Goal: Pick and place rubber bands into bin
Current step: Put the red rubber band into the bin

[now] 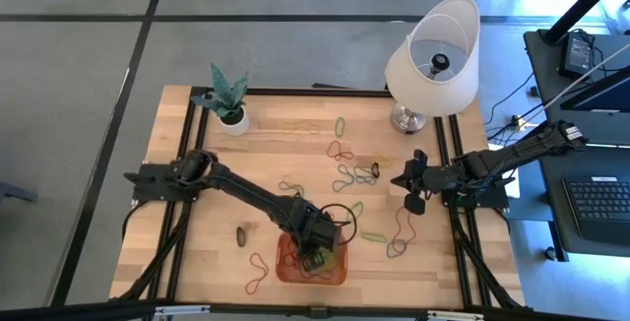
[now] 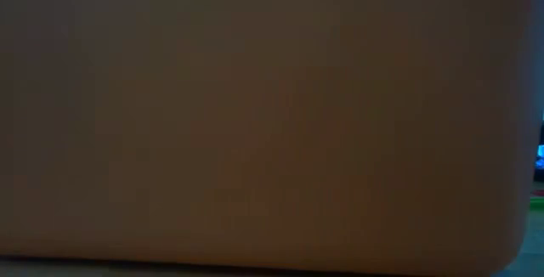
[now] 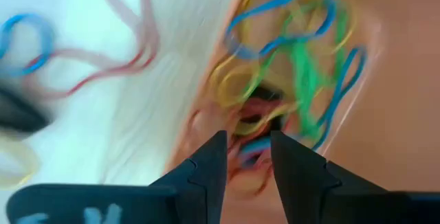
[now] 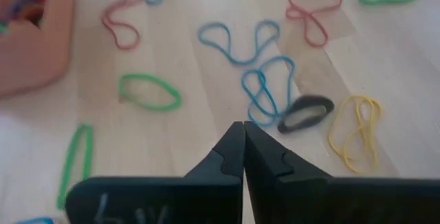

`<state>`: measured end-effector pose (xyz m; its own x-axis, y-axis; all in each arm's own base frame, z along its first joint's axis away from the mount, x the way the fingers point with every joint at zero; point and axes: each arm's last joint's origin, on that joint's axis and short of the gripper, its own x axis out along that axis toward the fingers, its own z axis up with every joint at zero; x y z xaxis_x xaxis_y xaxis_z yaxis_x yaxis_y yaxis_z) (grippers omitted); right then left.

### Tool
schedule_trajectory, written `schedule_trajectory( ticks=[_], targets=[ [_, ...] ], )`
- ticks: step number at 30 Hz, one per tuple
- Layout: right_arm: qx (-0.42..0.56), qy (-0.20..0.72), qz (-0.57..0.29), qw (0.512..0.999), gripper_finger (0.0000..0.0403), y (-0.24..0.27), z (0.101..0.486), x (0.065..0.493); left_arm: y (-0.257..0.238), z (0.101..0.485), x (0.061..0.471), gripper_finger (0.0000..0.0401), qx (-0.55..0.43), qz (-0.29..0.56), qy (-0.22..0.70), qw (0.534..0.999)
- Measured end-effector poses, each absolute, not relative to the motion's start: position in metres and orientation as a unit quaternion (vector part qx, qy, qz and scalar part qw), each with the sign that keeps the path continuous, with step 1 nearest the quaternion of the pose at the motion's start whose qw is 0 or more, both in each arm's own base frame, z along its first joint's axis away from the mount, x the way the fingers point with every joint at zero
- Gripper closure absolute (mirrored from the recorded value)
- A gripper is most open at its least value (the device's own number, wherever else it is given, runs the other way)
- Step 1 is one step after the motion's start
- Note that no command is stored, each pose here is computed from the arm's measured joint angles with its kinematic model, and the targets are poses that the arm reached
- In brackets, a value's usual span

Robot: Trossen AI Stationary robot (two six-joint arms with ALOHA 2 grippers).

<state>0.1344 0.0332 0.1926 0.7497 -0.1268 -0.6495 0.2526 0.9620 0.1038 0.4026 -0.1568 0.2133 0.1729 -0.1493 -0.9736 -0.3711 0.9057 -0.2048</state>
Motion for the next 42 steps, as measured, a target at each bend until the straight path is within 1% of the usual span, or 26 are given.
schedule_trajectory(
  ticks=[5, 8, 12, 16, 20, 22, 25, 27, 30, 32, 35, 36, 39, 42],
  targets=[
    [0.116, 0.285, -0.09, 0.947, 0.0395, 0.036, 0.201, 0.142, -0.137, 0.236, 0.39, 0.0312, -0.163, 0.063, 0.657, 0.733],
    [0.134, 0.236, -0.079, 0.959, 0.0395, 0.037, 0.21, 0.148, -0.123, 0.257, 0.382, 0.0318, -0.12, 0.063, 0.646, 0.751],
    [0.143, 0.168, -0.059, 0.973, 0.0397, 0.042, 0.222, 0.161, -0.103, 0.29, 0.365, 0.0322, -0.04, 0.07, 0.621, 0.779],
    [0.139, 0.168, -0.063, 0.974, 0.0399, 0.049, 0.235, 0.184, -0.086, 0.326, 0.343, 0.0324, 0.055, 0.076, 0.582, 0.808],
    [0.125, 0.205, -0.08, 0.967, 0.0401, 0.057, 0.247, 0.22, -0.072, 0.341, 0.319, 0.0323, 0.138, 0.086, 0.563, 0.81],
    [0.118, 0.228, -0.09, 0.962, 0.0401, 0.06, 0.253, 0.242, -0.064, 0.341, 0.306, 0.0322, 0.145, 0.088, 0.559, 0.812],
    [0.105, 0.292, -0.112, 0.944, 0.0401, 0.064, 0.258, 0.273, -0.052, 0.337, 0.285, 0.0324, 0.141, 0.093, 0.543, 0.823],
    [0.093, 0.357, -0.113, 0.923, 0.04, 0.064, 0.259, 0.292, -0.046, 0.328, 0.271, 0.0326, 0.134, 0.097, 0.528, 0.833],
    [0.066, 0.453, -0.09, 0.884, 0.0399, 0.065, 0.258, 0.32, -0.036, 0.314, 0.25, 0.0326, 0.115, 0.106, 0.496, 0.854],
    [0.026, 0.519, -0.07, 0.852, 0.0393, 0.066, 0.251, 0.334, -0.03, 0.305, 0.237, 0.0326, 0.1, 0.115, 0.473, 0.867],
    [-0.039, 0.579, -0.015, 0.814, 0.0375, 0.069, 0.238, 0.355, -0.025, 0.291, 0.221, 0.0326, 0.071, 0.118, 0.458, 0.878],
    [-0.058, 0.593, 0.003, 0.803, 0.0368, 0.07, 0.232, 0.36, -0.024, 0.287, 0.218, 0.0326, 0.058, 0.118, 0.453, 0.882],
    [-0.09, 0.601, 0.056, 0.792, 0.0344, 0.073, 0.216, 0.379, -0.022, 0.277, 0.206, 0.0326, 0.025, 0.118, 0.454, 0.883],
    [-0.097, 0.602, 0.078, 0.789, 0.0318, 0.075, 0.201, 0.391, -0.022, 0.268, 0.199, 0.0327, -0.007, 0.127, 0.454, 0.882]
  ],
)
